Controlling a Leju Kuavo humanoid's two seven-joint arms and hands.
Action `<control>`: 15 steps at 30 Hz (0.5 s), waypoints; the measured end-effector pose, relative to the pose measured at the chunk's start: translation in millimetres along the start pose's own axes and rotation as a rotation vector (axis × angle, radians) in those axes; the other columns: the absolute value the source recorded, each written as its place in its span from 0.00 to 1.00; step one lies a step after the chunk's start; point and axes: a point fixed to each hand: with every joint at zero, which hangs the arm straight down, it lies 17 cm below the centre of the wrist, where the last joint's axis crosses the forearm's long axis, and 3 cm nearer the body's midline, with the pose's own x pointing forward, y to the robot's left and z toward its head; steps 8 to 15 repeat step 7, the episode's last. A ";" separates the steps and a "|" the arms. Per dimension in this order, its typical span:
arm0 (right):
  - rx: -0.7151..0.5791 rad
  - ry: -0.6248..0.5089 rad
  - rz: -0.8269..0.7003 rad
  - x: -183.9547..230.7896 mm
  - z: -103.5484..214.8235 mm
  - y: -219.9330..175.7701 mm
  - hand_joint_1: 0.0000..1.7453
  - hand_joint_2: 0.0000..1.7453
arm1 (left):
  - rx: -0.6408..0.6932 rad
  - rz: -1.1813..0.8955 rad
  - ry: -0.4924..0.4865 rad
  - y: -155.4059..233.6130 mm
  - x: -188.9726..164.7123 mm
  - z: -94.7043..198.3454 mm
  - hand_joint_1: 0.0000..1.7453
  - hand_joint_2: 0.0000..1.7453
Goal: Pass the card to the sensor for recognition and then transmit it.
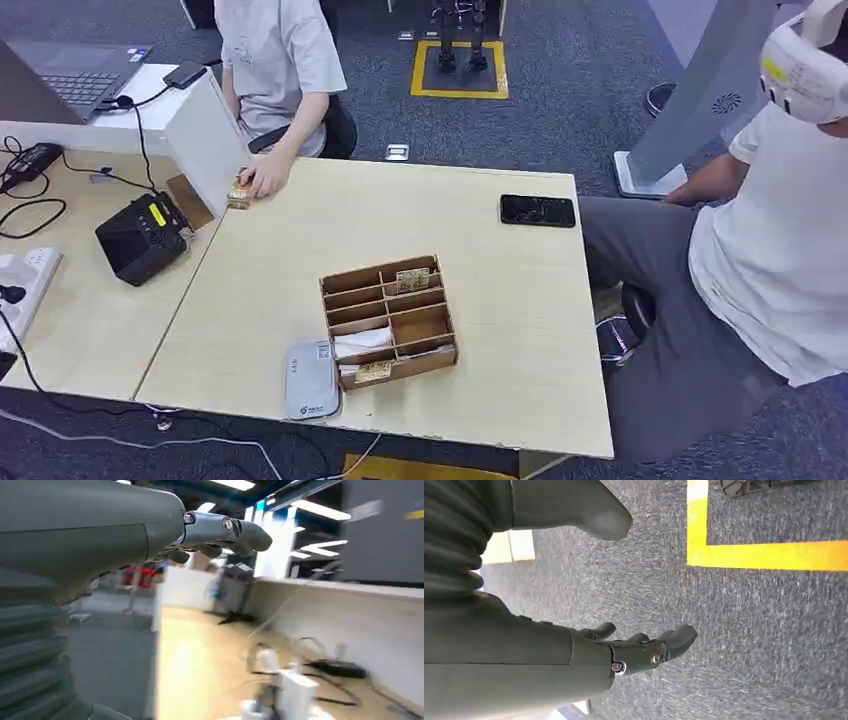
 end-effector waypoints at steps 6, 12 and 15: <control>0.002 0.007 -0.017 0.3 -0.2 -0.3 0.00 1.00 | 0.086 -0.161 0.378 23.1 -109.0 65.0 0.00 1.00; 0.004 0.006 -0.016 1.4 -0.3 -0.1 0.00 1.00 | 0.090 -0.202 0.493 17.7 -133.1 87.7 0.00 1.00; 0.004 0.006 -0.016 1.4 -0.3 -0.1 0.00 1.00 | 0.090 -0.202 0.493 17.7 -133.1 87.7 0.00 1.00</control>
